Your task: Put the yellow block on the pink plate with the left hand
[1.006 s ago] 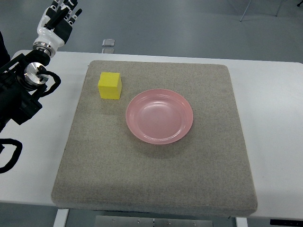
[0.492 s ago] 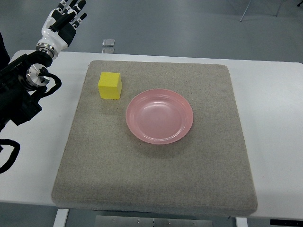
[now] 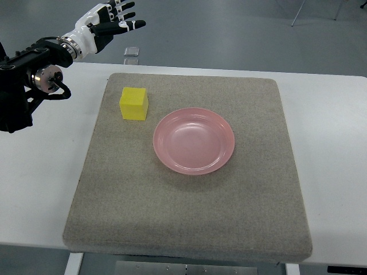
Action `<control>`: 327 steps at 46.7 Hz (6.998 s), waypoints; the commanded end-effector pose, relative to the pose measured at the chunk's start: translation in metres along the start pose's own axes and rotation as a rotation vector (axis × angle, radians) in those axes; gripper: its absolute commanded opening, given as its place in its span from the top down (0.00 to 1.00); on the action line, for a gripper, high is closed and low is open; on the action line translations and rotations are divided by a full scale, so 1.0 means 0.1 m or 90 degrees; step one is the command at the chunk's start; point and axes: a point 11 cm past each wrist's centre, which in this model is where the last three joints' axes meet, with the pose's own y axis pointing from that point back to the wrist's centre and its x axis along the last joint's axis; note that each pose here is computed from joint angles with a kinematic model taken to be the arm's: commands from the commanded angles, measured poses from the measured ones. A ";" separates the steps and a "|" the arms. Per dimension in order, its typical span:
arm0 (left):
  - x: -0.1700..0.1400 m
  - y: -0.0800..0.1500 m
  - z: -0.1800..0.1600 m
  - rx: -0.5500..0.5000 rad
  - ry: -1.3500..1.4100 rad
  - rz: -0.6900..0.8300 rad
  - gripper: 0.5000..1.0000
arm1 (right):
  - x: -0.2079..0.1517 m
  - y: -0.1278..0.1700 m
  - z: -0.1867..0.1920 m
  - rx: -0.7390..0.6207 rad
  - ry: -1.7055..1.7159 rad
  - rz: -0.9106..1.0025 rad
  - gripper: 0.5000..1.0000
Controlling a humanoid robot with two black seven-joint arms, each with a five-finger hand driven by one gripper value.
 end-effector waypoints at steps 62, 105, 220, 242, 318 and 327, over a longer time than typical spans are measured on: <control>-0.24 0.32 -0.37 0.222 -0.694 -0.350 0.05 | 0.00 0.00 0.00 0.000 0.000 0.000 0.15; -0.34 0.27 -0.53 0.217 -0.754 -0.364 0.89 | 0.00 0.00 0.00 0.000 0.000 0.000 0.15; -1.69 0.15 -0.28 0.016 -0.767 -0.529 1.00 | 0.00 0.00 0.00 0.000 0.001 0.000 0.15; -1.69 0.16 -0.29 0.013 -0.757 -0.531 0.18 | 0.00 0.00 0.00 0.000 0.000 0.000 0.15; 0.12 0.21 -0.02 0.130 -0.657 -0.173 0.02 | 0.00 0.00 0.00 0.000 0.000 0.000 0.15; 0.26 0.15 -0.25 0.141 -0.561 -0.080 0.02 | 0.00 0.00 0.00 0.000 0.001 0.000 0.15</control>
